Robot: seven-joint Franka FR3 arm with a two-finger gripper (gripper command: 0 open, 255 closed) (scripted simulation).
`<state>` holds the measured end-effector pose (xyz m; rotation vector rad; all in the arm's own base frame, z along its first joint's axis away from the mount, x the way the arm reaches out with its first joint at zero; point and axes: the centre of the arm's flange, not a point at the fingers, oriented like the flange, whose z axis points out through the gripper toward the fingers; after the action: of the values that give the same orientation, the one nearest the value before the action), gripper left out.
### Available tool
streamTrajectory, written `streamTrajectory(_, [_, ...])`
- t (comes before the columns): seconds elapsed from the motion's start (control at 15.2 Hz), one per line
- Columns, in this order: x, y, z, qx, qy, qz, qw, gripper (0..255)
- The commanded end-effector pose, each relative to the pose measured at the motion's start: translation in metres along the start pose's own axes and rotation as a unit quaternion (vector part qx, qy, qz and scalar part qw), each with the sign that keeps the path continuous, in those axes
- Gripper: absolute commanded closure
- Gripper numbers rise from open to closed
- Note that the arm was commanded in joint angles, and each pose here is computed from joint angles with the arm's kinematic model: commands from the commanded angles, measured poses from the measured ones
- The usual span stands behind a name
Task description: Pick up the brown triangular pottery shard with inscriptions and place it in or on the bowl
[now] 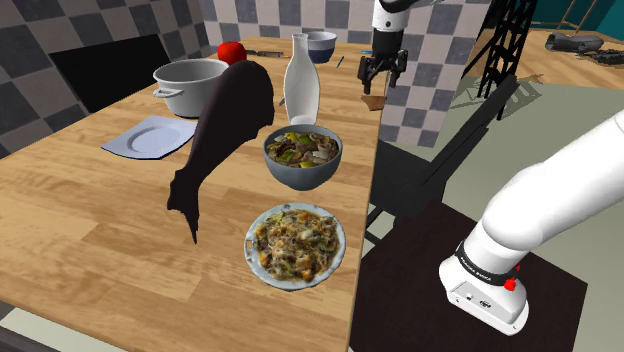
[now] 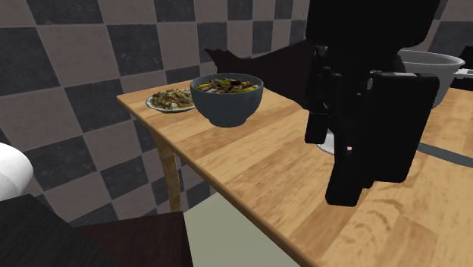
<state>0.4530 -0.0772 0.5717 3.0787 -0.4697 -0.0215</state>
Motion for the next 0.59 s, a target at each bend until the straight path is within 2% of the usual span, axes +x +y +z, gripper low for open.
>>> streamTrajectory(0.0, [0.025, 0.005, -0.001, 0.004, 0.002, 0.022, 0.9997, 0])
streamTrajectory(0.53, [0.121, 0.038, 0.007, 0.021, 0.008, 0.107, 0.9940, 0])
